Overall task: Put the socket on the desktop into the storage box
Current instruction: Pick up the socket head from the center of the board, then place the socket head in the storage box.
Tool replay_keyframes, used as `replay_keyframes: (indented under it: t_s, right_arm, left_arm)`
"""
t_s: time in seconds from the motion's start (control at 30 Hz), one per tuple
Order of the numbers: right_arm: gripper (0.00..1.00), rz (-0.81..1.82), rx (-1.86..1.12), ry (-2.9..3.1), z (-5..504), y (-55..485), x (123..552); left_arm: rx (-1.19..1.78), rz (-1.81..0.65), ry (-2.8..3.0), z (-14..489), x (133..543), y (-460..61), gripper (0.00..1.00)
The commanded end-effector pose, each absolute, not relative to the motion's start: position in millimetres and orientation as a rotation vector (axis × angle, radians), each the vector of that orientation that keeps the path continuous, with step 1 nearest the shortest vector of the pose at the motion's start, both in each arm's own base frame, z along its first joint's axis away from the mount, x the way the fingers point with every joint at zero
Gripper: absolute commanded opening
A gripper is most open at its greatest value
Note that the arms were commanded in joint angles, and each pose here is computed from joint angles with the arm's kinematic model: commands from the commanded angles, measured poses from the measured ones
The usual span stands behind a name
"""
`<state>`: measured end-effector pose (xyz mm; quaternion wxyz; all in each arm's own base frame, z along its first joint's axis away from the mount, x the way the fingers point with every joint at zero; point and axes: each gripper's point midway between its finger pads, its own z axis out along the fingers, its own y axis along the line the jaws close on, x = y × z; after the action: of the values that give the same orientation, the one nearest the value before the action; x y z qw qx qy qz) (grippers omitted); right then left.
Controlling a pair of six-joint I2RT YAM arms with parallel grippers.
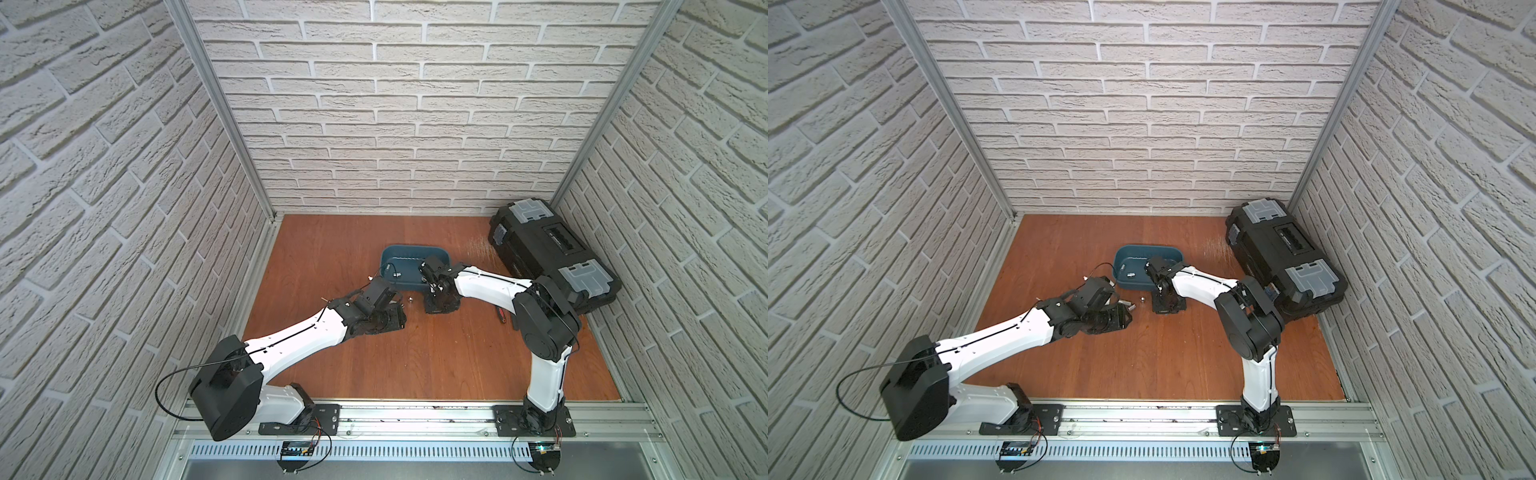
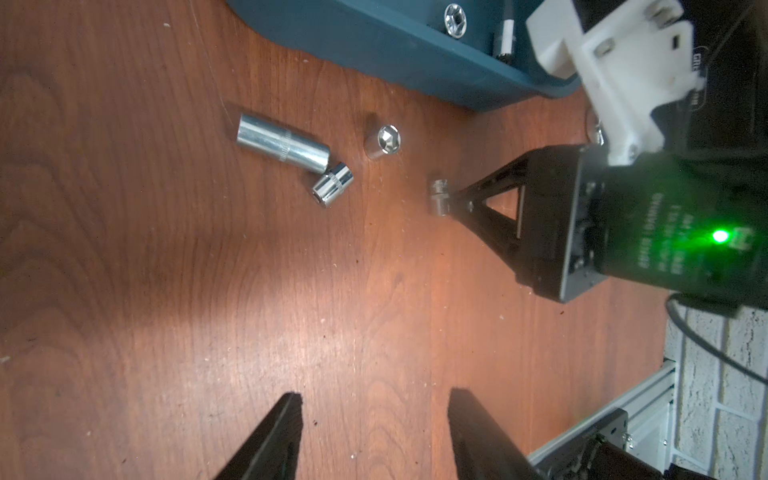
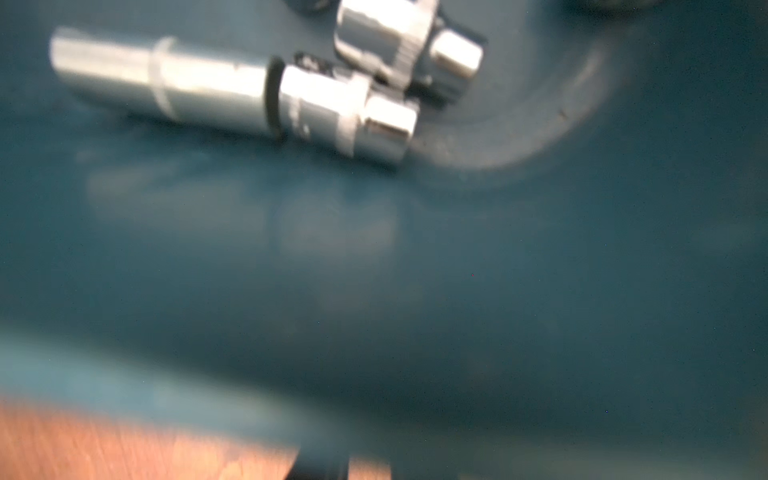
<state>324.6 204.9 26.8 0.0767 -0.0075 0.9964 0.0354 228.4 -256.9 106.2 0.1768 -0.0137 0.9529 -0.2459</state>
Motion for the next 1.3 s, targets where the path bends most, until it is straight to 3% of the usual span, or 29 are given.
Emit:
replay_keyframes:
  t_s: [0.0,0.3,0.63,1.07,1.27]
  right_arm:
    - [0.15,0.178,-0.056,2.924,60.9,208.1,321.7]
    - [0.15,0.283,-0.111,2.835,117.6,213.2,322.1]
    - [0.16,0.341,-0.13,2.764,156.7,221.7,352.3]
    - [0.16,0.368,-0.071,2.748,159.0,230.1,421.3]
    - [0.16,0.362,-0.033,2.803,130.2,233.4,444.5]
  left_arm:
    - [-0.044,-0.722,2.662,112.6,237.5,-264.6,0.61]
    - [-0.083,-0.74,2.636,120.6,257.6,-268.0,0.62]
    - [-0.15,-0.756,2.594,135.0,283.7,-260.7,0.62]
    - [-0.205,-0.779,2.55,149.1,306.6,-255.6,0.62]
    - [-0.22,-0.776,2.549,148.1,309.8,-252.8,0.62]
